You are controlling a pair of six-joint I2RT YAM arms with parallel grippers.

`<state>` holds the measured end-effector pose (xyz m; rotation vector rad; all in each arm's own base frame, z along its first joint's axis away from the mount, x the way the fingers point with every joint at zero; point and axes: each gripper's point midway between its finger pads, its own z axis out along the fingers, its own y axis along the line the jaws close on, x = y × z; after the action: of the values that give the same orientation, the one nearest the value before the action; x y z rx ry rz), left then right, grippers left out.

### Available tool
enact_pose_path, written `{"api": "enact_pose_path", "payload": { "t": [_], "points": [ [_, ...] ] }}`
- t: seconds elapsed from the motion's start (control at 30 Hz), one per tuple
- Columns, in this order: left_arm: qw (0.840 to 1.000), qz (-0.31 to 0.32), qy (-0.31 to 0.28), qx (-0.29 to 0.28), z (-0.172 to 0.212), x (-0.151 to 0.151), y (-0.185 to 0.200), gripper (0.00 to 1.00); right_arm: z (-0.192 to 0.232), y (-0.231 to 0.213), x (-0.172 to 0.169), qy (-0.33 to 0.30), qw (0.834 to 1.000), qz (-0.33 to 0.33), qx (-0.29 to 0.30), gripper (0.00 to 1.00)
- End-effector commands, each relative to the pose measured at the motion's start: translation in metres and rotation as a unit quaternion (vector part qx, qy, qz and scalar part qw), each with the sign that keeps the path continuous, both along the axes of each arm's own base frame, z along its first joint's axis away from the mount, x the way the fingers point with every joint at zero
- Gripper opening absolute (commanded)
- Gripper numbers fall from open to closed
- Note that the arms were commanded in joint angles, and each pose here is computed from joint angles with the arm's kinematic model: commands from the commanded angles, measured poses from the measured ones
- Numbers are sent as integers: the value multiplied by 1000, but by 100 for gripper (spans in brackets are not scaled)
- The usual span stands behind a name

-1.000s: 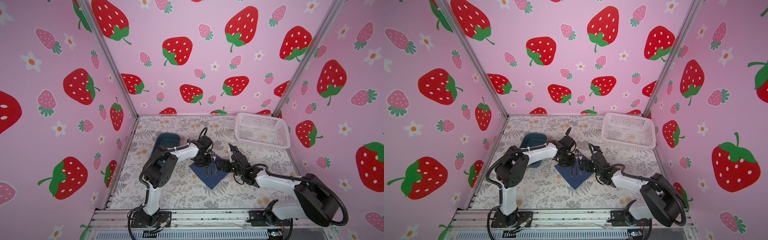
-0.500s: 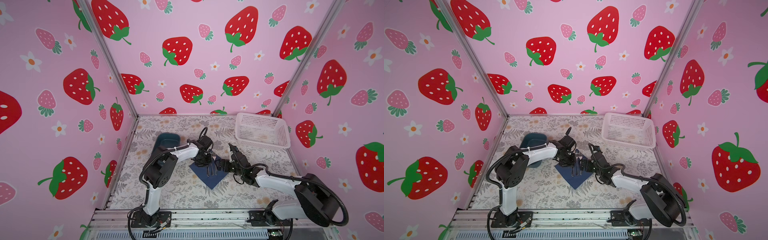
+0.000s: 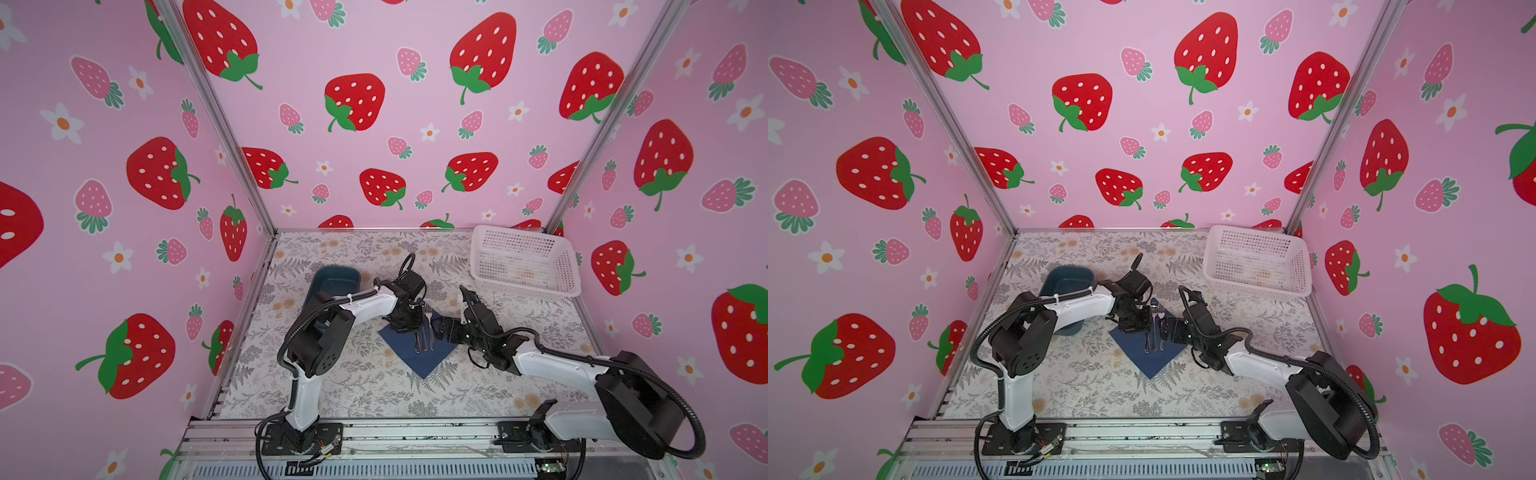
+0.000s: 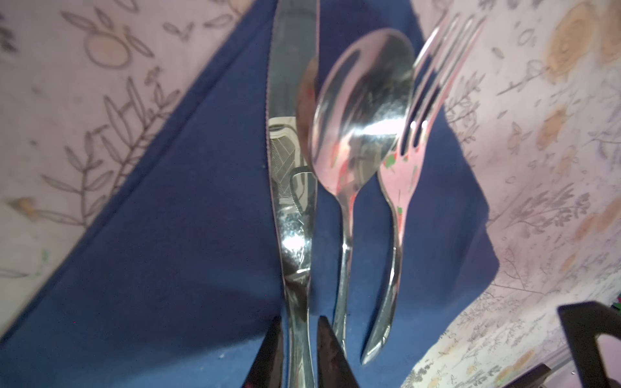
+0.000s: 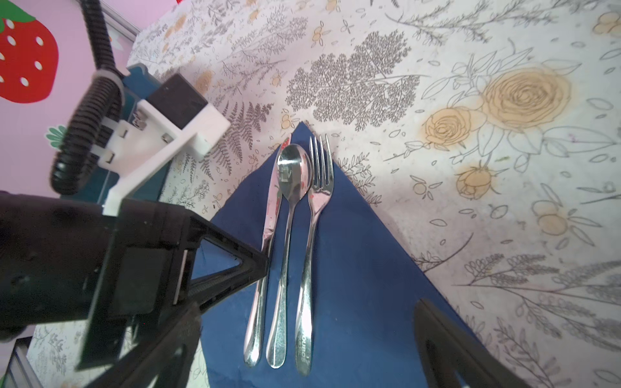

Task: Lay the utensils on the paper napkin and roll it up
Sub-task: 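Lower the knife onto the napkin beside the spoon with the left gripper, then open the left gripper and raise it off the knife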

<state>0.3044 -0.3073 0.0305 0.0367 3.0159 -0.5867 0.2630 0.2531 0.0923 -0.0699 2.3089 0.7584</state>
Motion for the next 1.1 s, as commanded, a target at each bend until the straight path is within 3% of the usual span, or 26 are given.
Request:
{"api": "enact_pose_path", "payload": {
  "t": [0.0, 0.2, 0.4, 0.73, 0.93, 1.07],
  "points": [
    [999, -7, -48, -3, 29, 4, 5, 24, 19, -9, 9, -11, 999, -46, 23, 100],
    [993, 6, -119, 8, 54, 8, 26, 29, 24, -20, 11, 11, 994, -57, 89, 100],
    [985, 18, -168, 22, 75, 5, 49, 30, 25, -12, -6, 40, 984, -2, 172, 84],
    [980, 33, -198, 8, 99, -7, 70, 36, 4, 4, -39, 136, 972, 25, 192, 75],
    [970, 94, -224, -1, 140, -11, 93, 41, 3, 14, -60, 217, 961, -3, 172, 75],
    [965, 90, -246, -5, 146, -13, 100, 42, -7, 20, -74, 243, 956, -12, 165, 71]
  ]
}}
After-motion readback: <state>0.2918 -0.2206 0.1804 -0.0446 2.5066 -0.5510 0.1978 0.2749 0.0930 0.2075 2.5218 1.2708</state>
